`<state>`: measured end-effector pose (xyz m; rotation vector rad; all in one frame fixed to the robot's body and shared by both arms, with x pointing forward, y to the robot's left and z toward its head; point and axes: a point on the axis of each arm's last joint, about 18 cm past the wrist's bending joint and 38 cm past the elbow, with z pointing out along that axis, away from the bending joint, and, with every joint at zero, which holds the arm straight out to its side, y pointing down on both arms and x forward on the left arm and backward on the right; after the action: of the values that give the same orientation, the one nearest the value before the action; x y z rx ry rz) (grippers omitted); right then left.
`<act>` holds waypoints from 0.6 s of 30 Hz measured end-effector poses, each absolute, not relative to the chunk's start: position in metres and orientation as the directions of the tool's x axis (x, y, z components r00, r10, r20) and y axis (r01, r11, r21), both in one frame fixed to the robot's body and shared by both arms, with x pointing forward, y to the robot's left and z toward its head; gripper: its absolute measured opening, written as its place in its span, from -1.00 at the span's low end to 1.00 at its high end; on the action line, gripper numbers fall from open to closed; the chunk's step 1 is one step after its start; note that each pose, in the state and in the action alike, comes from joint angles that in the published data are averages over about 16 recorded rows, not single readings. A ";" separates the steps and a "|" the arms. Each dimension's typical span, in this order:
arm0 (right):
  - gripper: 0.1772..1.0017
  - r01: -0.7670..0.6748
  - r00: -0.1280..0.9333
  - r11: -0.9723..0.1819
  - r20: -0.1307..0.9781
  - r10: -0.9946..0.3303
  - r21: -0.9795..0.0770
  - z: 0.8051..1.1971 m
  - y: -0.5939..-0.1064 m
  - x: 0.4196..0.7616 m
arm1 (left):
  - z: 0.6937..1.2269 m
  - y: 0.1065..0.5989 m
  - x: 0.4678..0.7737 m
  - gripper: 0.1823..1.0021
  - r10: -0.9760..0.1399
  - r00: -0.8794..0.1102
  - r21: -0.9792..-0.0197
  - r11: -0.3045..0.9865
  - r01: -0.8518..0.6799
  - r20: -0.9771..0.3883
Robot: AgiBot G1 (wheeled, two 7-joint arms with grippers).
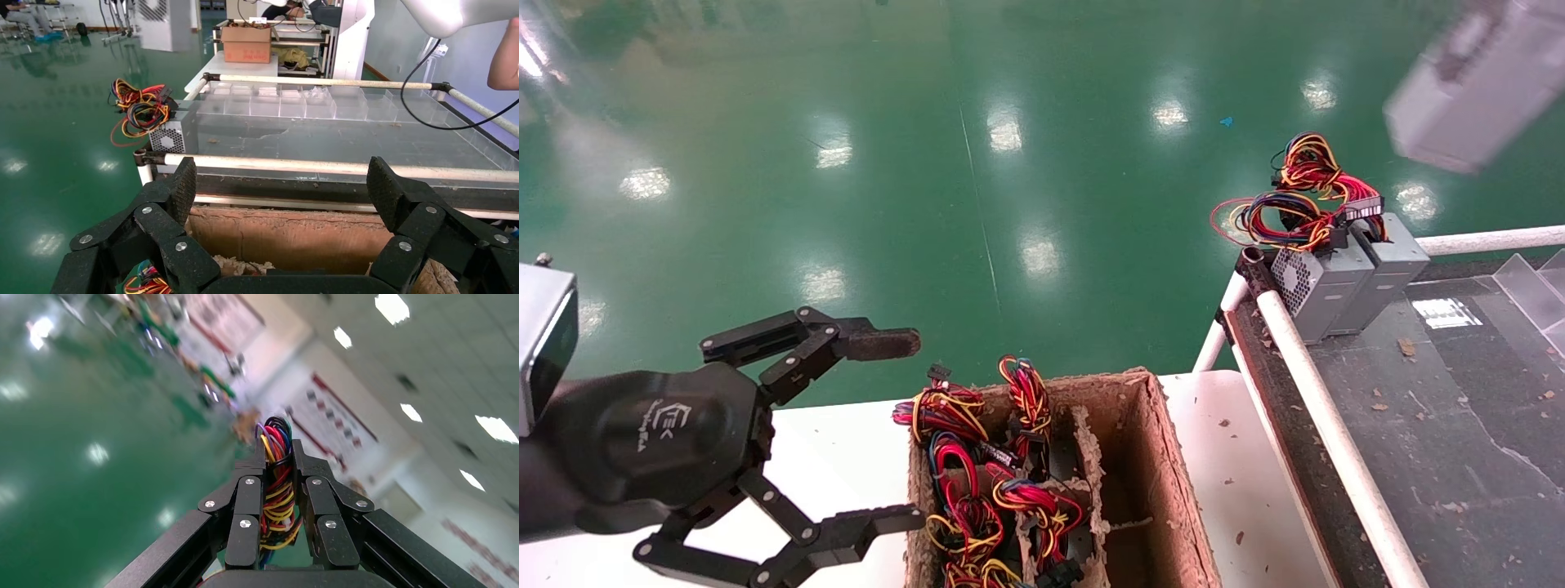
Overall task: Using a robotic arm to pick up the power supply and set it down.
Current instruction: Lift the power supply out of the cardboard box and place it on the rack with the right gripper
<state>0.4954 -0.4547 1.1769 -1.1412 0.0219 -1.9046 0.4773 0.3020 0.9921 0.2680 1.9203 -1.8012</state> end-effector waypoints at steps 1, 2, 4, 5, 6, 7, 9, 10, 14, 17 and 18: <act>-0.78 0.656 -0.193 -0.620 0.698 -0.690 -0.431 1.175 -0.461 0.498 | 0.992 0.302 0.477 1.00 -0.185 -0.861 -0.880 0.110 0.462 -0.474; -0.78 0.637 -0.203 -0.633 0.697 -0.688 -0.440 1.172 -0.468 0.500 | 0.992 0.302 0.477 1.00 -0.185 -0.861 -0.880 0.110 0.462 -0.474; -0.78 0.599 -0.216 -0.657 0.697 -0.684 -0.459 1.165 -0.481 0.504 | 0.992 0.302 0.477 1.00 -0.185 -0.861 -0.880 0.110 0.462 -0.474; -0.78 0.579 -0.221 -0.667 0.697 -0.682 -0.468 1.161 -0.487 0.506 | 0.992 0.302 0.477 1.00 -0.185 -0.861 -0.880 0.110 0.462 -0.474; -0.78 0.561 -0.225 -0.677 0.698 -0.679 -0.477 1.157 -0.493 0.509 | 0.992 0.302 0.477 1.00 -0.185 -0.861 -0.880 0.110 0.462 -0.474; -0.78 0.543 -0.227 -0.685 0.700 -0.677 -0.486 1.152 -0.499 0.511 | 0.992 0.302 0.477 1.00 -0.185 -0.861 -0.880 0.110 0.462 -0.474; -0.78 0.509 -0.227 -0.699 0.705 -0.672 -0.502 1.142 -0.509 0.515 | 0.992 0.302 0.477 1.00 -0.185 -0.861 -0.880 0.110 0.462 -0.474; -0.78 0.494 -0.225 -0.704 0.708 -0.670 -0.510 1.137 -0.513 0.517 | 0.992 0.302 0.477 1.00 -0.185 -0.861 -0.880 0.110 0.462 -0.474; -0.78 0.444 -0.207 -0.716 0.716 -0.666 -0.538 1.116 -0.527 0.524 | 0.992 0.302 0.477 1.00 -0.185 -0.861 -0.880 0.110 0.462 -0.474; -0.78 0.419 -0.189 -0.718 0.720 -0.668 -0.556 1.101 -0.533 0.528 | 0.992 0.302 0.477 1.00 -0.185 -0.861 -0.880 0.110 0.462 -0.474; -0.78 0.412 -0.183 -0.718 0.721 -0.668 -0.561 1.096 -0.535 0.529 | 0.992 0.302 0.477 1.00 -0.185 -0.861 -0.880 0.110 0.462 -0.474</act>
<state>0.5292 -0.5346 1.0964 -1.3718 0.3121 -1.9625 0.4773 0.3020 0.9921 0.2680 1.9203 -1.8012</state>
